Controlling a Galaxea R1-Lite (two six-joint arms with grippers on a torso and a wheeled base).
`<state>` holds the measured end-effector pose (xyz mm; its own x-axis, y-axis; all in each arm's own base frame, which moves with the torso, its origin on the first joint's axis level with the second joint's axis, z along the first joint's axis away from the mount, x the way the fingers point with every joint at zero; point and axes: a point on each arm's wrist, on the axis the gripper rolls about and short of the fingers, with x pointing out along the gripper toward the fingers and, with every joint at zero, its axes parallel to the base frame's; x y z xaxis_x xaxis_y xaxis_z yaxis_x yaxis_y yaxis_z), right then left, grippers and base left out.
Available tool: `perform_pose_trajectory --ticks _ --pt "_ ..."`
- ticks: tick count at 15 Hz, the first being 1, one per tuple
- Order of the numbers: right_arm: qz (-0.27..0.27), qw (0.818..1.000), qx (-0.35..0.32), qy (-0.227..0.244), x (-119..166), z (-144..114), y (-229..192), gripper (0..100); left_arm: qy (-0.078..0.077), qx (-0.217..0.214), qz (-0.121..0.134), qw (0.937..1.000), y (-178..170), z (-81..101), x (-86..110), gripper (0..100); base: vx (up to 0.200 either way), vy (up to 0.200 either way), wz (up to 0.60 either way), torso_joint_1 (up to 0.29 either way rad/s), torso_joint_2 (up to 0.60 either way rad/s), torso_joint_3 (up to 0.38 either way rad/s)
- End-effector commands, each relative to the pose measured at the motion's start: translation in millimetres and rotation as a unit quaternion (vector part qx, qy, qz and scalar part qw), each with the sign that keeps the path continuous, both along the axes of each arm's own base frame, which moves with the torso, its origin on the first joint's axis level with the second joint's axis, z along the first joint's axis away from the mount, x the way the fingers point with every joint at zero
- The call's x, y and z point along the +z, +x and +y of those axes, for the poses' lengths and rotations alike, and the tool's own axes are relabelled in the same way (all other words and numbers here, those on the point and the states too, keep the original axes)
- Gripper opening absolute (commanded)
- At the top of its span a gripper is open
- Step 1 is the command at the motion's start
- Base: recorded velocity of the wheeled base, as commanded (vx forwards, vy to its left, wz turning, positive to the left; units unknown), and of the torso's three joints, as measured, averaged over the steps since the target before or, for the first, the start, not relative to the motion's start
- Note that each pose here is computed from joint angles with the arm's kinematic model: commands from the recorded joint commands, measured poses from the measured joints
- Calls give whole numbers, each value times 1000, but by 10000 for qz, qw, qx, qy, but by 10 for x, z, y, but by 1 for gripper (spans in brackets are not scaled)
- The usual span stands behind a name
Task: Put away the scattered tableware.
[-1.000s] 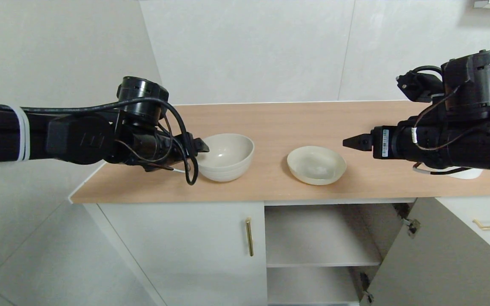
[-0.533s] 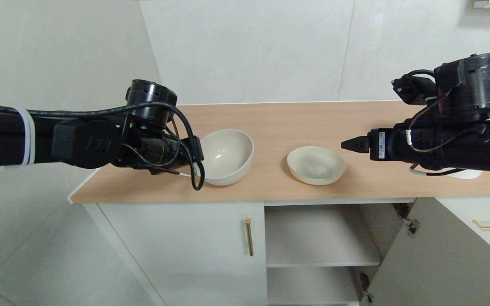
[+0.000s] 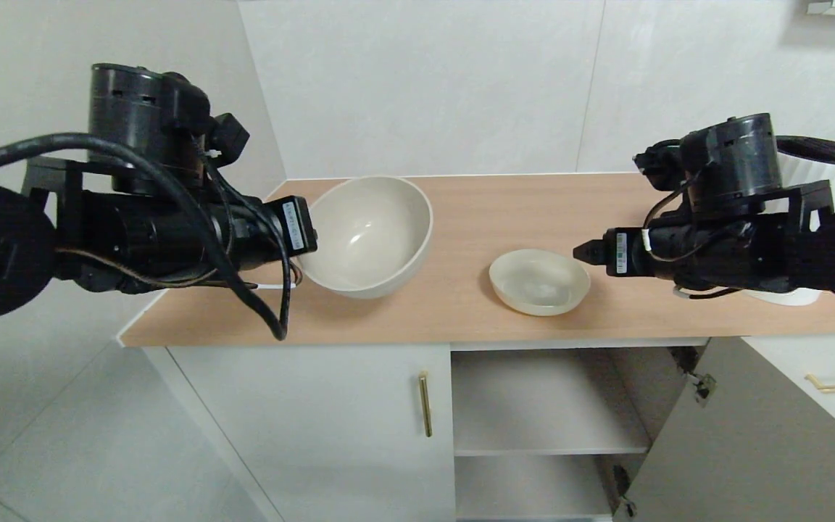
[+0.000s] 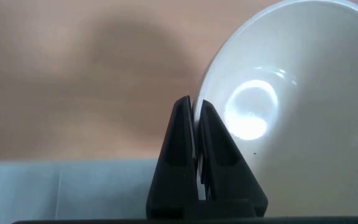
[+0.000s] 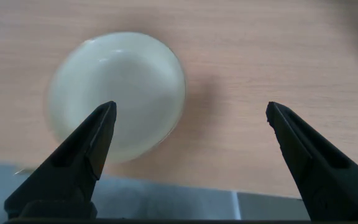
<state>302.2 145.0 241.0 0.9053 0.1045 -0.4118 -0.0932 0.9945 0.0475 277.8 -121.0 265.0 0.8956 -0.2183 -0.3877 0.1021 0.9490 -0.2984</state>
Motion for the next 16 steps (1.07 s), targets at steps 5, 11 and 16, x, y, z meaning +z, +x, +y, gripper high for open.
perform_pose_trajectory --ticks 5,11,16 --pt "397 9991 -113 -39 -345 151 306 100 36 -84 -254 9996 -114 36 13 0 0 0 0 0 0 0" --pt "500 9983 -306 33 -463 136 474 100 83 -134 -165 9997 -94 -3 -45 0 0 0 0 0 0 0" --pt "525 9978 -392 74 -496 113 536 0 102 -134 -123 9998 -76 -11 -72 0 0 0 0 0 0 0"
